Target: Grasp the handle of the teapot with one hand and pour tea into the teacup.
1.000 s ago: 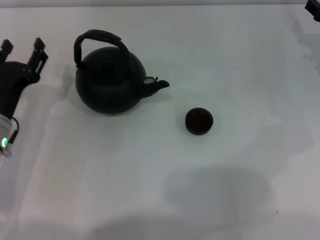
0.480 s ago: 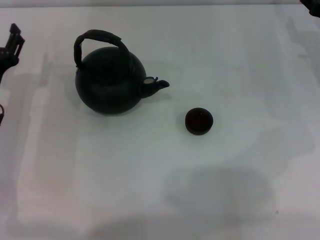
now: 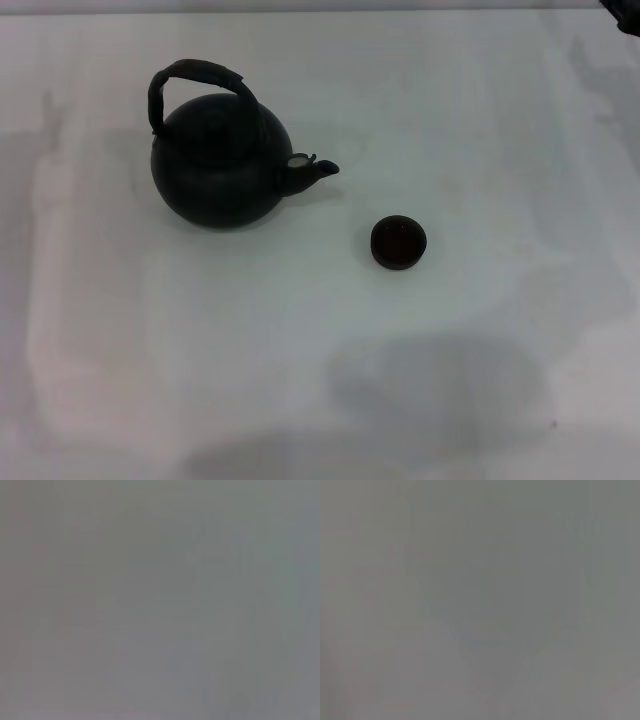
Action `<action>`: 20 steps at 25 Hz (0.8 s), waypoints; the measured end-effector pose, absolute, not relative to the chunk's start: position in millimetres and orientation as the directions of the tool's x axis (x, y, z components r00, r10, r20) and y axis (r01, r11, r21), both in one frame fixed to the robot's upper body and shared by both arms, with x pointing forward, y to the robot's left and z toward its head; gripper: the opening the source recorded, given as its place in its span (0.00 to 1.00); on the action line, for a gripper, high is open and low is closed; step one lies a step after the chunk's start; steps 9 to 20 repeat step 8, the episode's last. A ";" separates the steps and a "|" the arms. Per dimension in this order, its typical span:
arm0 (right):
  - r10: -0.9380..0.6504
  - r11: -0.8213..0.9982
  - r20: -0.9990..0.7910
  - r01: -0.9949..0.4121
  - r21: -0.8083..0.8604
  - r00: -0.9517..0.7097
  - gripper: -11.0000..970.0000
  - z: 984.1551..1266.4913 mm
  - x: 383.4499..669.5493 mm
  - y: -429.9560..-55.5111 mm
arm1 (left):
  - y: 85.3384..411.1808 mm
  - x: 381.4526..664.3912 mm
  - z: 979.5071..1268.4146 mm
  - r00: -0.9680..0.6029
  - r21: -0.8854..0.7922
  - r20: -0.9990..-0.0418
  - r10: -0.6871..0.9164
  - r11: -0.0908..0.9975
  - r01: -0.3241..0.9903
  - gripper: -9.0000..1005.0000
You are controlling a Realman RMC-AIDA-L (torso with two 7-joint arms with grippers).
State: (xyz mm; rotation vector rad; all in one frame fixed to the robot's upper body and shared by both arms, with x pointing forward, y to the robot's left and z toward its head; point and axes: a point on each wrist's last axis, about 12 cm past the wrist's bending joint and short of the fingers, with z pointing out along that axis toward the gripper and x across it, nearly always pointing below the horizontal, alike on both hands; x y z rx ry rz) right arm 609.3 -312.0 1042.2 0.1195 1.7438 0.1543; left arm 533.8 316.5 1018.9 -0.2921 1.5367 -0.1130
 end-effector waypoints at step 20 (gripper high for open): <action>0.183 0.983 -0.969 0.008 0.184 -0.164 0.86 1048.0 616.6 -310.7 | 323.6 553.9 1030.2 0.057 -0.242 -0.970 -0.236 0.960 -0.143 0.77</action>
